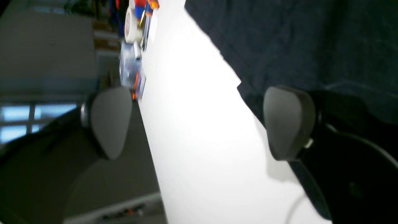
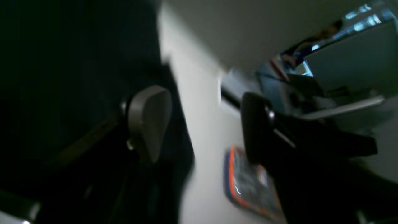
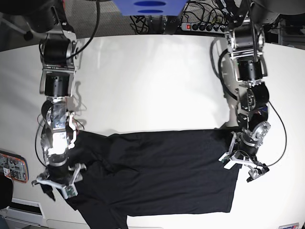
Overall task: Fold the T-shirt properly
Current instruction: 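Lower the held edge onto the shirt body with both grippers, then lift the held edge back up with both grippers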
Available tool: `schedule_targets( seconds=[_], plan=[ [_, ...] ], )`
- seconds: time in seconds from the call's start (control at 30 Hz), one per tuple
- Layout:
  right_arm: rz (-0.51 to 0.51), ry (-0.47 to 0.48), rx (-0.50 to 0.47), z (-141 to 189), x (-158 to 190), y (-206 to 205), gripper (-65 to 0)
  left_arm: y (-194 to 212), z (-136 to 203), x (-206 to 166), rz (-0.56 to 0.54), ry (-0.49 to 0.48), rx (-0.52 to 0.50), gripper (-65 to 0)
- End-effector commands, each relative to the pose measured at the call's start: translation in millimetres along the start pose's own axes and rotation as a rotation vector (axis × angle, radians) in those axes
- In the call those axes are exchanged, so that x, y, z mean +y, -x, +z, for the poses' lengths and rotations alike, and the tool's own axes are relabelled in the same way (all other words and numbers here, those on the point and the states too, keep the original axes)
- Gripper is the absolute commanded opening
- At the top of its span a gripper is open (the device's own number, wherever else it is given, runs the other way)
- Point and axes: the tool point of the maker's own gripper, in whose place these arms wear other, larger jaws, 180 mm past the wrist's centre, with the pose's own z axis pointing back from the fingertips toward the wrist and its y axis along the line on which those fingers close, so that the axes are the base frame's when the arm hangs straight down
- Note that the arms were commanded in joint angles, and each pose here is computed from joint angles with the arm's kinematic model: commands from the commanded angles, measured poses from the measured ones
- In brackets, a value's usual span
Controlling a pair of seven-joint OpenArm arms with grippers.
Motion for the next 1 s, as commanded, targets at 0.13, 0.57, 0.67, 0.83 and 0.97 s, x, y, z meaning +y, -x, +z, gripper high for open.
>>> schedule_targets(
  seconds=[0.13, 0.57, 0.67, 0.83, 0.97],
  plan=[
    [-0.206, -0.082, 0.032, -0.9, 6.7, -0.8, -27.6, -40.7, 8.1, 21.0, 0.445, -0.111, -0.168, 0.0],
    [-0.373, -0.222, 0.159, 11.2, 47.3, 35.5, -27.7, -37.7, 8.1, -27.3, 1.060, 0.056, -0.141, 0.0],
    [-0.390, -0.242, 0.186, 9.8, 61.0, 56.0, -27.7, -20.8, 3.2, -42.3, 1.067, 0.089, -0.093, 0.0],
    [-0.409, -0.270, 0.251, 15.7, 81.5, 97.2, -27.7, -11.2, -1.5, -64.0, 1.085, 0.134, -0.044, 0.0],
    [-0.409, -0.283, 0.274, 24.8, 91.5, 113.7, -27.7, -5.5, 1.3, -74.2, 1.087, 0.147, -0.024, 0.0]
  ],
)
